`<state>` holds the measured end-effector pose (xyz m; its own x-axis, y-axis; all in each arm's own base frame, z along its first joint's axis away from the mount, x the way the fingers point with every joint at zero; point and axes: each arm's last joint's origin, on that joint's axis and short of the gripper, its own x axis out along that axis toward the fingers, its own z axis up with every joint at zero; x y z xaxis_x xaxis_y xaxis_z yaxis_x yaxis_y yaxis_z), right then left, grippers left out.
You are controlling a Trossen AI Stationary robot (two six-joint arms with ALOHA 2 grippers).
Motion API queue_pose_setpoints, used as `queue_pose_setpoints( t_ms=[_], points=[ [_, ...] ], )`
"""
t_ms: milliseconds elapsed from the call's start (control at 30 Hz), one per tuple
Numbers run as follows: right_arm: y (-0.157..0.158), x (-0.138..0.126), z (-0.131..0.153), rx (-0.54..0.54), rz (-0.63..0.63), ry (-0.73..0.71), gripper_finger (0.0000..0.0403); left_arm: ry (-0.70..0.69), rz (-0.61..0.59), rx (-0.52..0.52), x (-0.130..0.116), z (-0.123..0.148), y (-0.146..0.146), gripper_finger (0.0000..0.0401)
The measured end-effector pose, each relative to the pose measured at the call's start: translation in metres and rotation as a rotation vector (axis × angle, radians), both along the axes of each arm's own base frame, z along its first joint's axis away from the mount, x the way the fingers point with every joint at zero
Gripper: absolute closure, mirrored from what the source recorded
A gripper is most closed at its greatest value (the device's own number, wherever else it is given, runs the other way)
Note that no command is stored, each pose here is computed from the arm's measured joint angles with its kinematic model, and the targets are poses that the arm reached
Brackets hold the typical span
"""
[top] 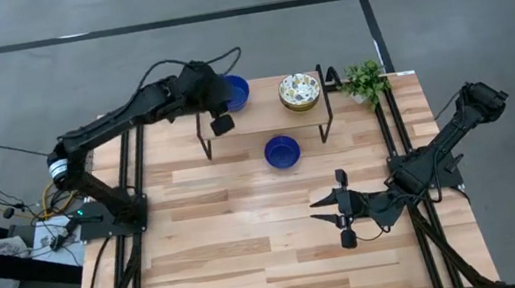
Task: Pick & Place Mini bowls
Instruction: Stack the blue bowl on the blue bowl on the shelf
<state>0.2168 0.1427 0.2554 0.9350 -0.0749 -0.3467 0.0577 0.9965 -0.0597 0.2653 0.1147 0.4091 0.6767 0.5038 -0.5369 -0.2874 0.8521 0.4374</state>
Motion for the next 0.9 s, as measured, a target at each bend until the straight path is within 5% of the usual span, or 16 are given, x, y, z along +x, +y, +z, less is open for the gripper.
queue_pose_setpoints(
  t_ms=[200,533,700,900],
  points=[
    [0.002,0.000,-0.001,0.077,0.039,0.017,0.0301,-0.130,-0.093,-0.265,-0.024,-0.009,-0.033,0.0309],
    [-0.007,0.028,-0.035,-0.028,-0.081,0.116,0.0301,-0.205,-0.380,-0.535,-0.040,-0.107,-0.124,0.0309],
    [-0.031,0.044,-0.043,-0.093,-0.126,0.165,0.0301,-0.299,-0.515,-0.547,-0.047,-0.141,-0.161,0.0309],
    [-0.069,0.057,-0.047,-0.113,-0.100,0.257,0.0301,-0.338,-0.510,-0.440,-0.052,-0.158,-0.173,0.0309]
  ],
)
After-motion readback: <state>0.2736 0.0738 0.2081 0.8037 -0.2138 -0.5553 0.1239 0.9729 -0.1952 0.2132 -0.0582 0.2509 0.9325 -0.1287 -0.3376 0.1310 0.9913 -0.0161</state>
